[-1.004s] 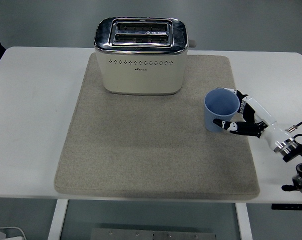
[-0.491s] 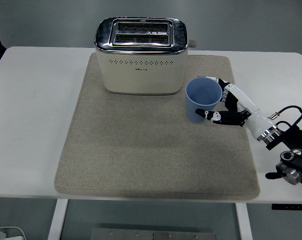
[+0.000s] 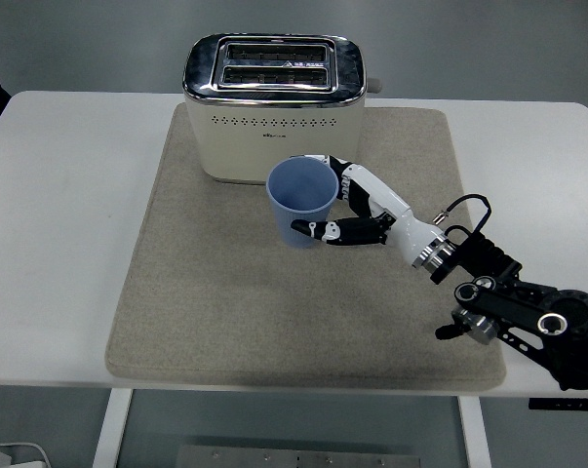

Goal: Put the water cup in front of the bread machine

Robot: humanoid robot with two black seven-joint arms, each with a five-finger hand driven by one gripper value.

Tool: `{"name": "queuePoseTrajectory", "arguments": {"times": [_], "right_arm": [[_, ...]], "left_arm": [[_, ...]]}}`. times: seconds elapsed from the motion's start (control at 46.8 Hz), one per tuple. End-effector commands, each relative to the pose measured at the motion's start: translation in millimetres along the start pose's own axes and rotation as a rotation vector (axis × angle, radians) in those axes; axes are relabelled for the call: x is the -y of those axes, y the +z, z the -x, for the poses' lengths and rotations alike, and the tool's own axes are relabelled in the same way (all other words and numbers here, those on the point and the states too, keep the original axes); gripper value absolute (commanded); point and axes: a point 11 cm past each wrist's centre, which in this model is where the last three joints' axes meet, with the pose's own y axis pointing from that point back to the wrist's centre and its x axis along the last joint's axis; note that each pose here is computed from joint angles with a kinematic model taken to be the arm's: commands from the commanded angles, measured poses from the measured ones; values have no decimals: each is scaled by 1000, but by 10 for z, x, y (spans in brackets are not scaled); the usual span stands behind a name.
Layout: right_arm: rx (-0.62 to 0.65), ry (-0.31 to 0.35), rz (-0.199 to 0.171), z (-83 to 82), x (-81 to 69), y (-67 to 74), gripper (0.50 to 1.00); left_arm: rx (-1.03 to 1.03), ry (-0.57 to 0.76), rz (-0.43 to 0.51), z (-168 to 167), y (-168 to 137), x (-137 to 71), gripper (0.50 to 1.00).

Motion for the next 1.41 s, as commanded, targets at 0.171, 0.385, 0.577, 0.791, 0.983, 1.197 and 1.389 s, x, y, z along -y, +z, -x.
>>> {"name": "queuePoseTrajectory", "arguments": {"times": [0.171,0.385,0.577,0.791,0.983,1.197,1.389], "right_arm": [[7,-4,-2,150,224,49,500],[4,7,19,196,326,146,500],[-5,16,41,183,396,226,500],[-1,17,39,183,405,222,586],[1,22,37,166,407,214,876],[-2,24,39,162,404,219,913],[-2,21,39,166,403,222,913]], "left_arm": [[0,0,0,1,0,0,1000],[0,0,1,1,2,0,1000],[0,0,1,1,2,0,1000],[0,0,1,1,2,0,1000],[0,0,0,1,0,0,1000],[0,0,0,1,0,0,1000],[0,0,1,1,2,0,1000]]}}
